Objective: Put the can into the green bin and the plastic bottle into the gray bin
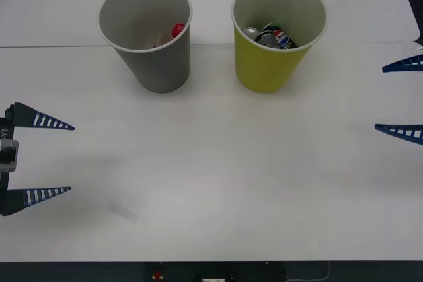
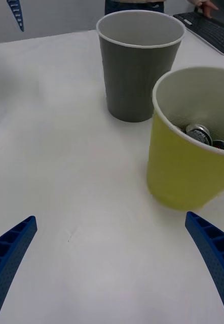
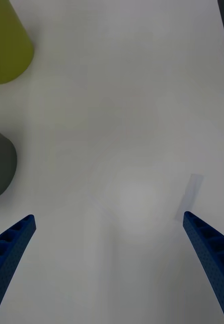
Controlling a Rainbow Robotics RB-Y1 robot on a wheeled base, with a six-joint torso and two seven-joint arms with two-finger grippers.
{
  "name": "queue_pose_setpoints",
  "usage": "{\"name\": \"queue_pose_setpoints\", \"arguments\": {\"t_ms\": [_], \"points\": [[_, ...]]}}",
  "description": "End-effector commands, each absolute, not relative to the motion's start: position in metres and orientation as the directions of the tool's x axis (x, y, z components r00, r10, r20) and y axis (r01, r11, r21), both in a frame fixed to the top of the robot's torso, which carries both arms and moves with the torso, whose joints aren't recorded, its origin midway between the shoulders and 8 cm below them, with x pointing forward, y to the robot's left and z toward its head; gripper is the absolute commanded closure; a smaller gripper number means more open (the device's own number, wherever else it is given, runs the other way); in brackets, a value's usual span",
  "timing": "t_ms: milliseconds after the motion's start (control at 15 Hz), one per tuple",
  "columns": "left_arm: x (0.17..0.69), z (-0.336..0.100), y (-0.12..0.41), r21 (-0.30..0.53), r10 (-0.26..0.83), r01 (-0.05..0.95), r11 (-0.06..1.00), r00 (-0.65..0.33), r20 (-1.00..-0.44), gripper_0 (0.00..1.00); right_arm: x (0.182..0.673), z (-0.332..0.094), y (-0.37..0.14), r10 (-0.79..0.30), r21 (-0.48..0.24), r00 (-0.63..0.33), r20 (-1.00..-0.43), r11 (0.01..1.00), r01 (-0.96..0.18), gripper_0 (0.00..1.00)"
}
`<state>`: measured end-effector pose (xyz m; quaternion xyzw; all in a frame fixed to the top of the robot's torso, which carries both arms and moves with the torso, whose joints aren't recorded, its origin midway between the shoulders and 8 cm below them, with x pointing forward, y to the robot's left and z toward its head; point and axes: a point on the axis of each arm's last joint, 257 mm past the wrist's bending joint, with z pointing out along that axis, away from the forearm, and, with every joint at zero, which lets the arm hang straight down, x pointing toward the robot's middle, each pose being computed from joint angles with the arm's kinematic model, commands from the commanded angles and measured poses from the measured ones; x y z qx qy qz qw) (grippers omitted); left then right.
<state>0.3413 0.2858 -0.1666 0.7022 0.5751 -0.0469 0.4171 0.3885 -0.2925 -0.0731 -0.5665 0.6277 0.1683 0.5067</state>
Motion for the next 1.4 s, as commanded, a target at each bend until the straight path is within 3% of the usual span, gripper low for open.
{"name": "queue_pose_setpoints", "arguments": {"t_ms": [67, 467, 1400], "points": [[0.341, -0.167, 0.286, 0.532, 0.769, 0.847, 0.010, 0.334, -0.546, 0.00, 0.370, -0.089, -0.301, -0.528, -0.384, 0.189, -0.828, 0.289, -0.877, 0.00], [0.341, -0.167, 0.286, 0.532, 0.769, 0.847, 0.010, 0.334, -0.546, 0.00, 0.345, -0.120, -0.305, -0.487, -0.421, 0.244, -0.839, 0.296, -0.858, 0.00], [0.341, -0.167, 0.286, 0.532, 0.769, 0.847, 0.010, 0.334, -0.546, 0.00, 0.336, -0.142, -0.300, -0.460, -0.376, 0.203, -0.864, 0.322, -0.869, 0.00]]}}
